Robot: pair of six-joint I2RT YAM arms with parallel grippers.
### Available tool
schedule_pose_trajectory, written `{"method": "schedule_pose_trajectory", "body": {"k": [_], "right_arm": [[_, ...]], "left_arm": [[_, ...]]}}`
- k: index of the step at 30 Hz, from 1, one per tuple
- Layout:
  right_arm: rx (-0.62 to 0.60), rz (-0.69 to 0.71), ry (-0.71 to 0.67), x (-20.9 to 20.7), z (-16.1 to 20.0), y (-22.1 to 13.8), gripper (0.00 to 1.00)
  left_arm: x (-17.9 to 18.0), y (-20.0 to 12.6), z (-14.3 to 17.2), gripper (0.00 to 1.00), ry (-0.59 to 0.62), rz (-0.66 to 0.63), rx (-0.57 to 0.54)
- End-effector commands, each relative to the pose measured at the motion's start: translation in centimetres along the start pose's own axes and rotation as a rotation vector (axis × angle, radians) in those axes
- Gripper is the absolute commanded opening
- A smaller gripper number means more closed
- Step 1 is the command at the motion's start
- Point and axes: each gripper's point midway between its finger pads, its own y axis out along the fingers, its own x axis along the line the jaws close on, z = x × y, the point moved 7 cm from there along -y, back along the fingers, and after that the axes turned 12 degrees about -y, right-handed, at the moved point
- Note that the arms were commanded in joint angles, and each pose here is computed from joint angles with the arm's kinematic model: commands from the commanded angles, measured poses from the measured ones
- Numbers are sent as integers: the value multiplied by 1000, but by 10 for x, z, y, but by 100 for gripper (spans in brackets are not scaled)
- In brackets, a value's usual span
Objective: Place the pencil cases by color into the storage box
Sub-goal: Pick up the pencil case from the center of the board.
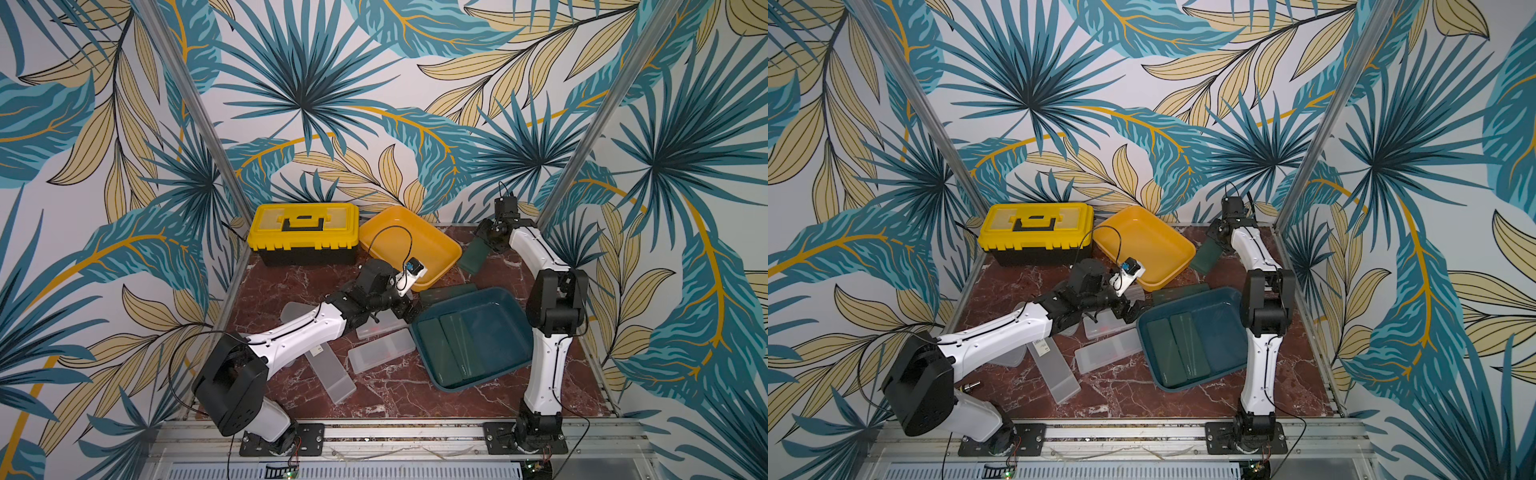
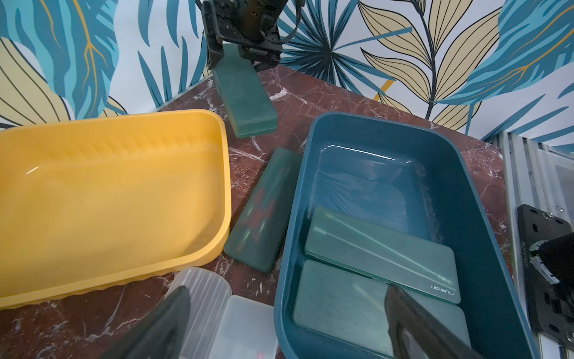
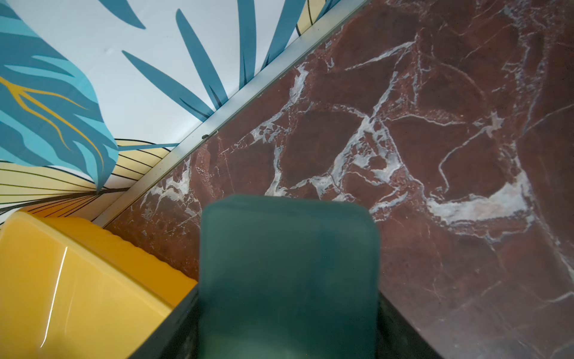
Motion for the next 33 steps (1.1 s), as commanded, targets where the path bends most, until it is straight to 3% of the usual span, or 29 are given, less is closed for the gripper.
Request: {"method": "schedule_pose_trajectory", "body": {"k": [1,8,21,26,33], "right_arm": [[-79,-45,-15,4,-14,-41,67],[-63,-92,-74,1,6,-78,67],[-55,-132,-295,-14,78,-151,67],[-67,-145,-332,-25,108,-167,67],[-77,-150,-391,-32,133,-179,67]], "left_arm": [[-4,-1,-11,98,-11,10,-33],[-5,3,-10,98,-30,32,-23],[-11,1,0,98,-54,31,-6],[-16,-1,4,97,-77,-33,-16],[-9,-13,9,97,-169,-226,-72]]}}
